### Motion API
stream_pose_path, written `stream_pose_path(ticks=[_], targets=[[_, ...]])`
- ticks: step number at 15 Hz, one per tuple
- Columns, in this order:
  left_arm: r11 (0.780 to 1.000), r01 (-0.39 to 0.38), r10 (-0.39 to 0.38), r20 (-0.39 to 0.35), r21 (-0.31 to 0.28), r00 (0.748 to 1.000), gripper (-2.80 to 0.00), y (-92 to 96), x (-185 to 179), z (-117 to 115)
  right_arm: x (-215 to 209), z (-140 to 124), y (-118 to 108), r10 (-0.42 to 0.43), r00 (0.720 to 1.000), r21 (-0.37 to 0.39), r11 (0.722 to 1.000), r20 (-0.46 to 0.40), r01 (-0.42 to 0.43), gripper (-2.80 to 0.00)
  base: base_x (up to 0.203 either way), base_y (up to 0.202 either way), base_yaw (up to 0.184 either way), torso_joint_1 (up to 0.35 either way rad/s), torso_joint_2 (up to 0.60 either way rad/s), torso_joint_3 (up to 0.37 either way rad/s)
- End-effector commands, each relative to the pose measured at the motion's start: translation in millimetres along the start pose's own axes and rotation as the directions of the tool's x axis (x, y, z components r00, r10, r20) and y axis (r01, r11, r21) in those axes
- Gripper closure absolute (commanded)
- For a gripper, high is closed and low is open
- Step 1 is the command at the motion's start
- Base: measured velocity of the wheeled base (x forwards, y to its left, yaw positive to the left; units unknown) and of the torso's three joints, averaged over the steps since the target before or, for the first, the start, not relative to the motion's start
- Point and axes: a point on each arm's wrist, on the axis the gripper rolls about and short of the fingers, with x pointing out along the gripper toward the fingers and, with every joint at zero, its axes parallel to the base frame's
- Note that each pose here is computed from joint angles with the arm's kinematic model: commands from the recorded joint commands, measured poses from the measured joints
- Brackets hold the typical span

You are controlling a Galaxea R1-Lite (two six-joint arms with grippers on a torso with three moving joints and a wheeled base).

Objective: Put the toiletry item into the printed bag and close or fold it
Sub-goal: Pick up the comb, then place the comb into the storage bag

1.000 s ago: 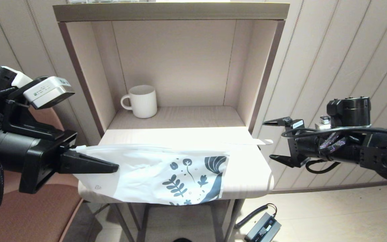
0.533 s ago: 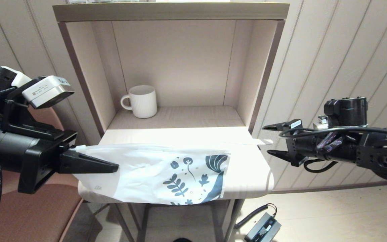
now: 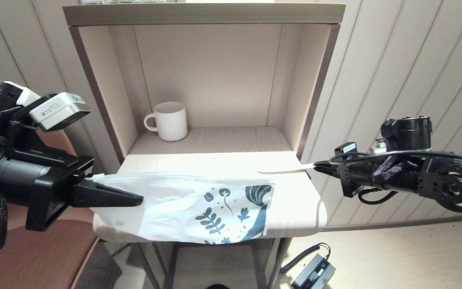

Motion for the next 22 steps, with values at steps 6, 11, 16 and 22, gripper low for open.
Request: stream_pose_path(ticks=[6,11,16,22], targets=[[1.000,0.012,-0.012,0.003,-0.003,1.000,0.00,0.7,1,0,-24,-4,21,0.087,0.996,-0.076,0.993,0.014,-0.086,0.00,0.000,0.000,0.000,0.000,0.00,0.000],[1.000,0.014,-0.014,-0.001,0.009,1.000,0.00,-1.1,2,-4,-94,-17,74,0.332,0.943,-0.437,0.845,-0.025,-0.309,0.00,0.000,0.000,0.000,0.000,0.00,0.000],[0.982,-0.038,0.026,0.069,0.187,0.997,0.00,8.5,5,1,-126,-25,100,0.443,0.834,-0.623,0.562,-0.329,-0.545,0.00,0.000,0.000,0.000,0.000,0.00,0.000],[0.933,-0.099,0.086,0.054,0.347,0.995,0.00,7.8,25,-3,-156,-22,153,0.507,0.678,-0.633,0.294,-0.532,-0.716,0.00,0.000,0.000,0.000,0.000,0.00,0.000]])
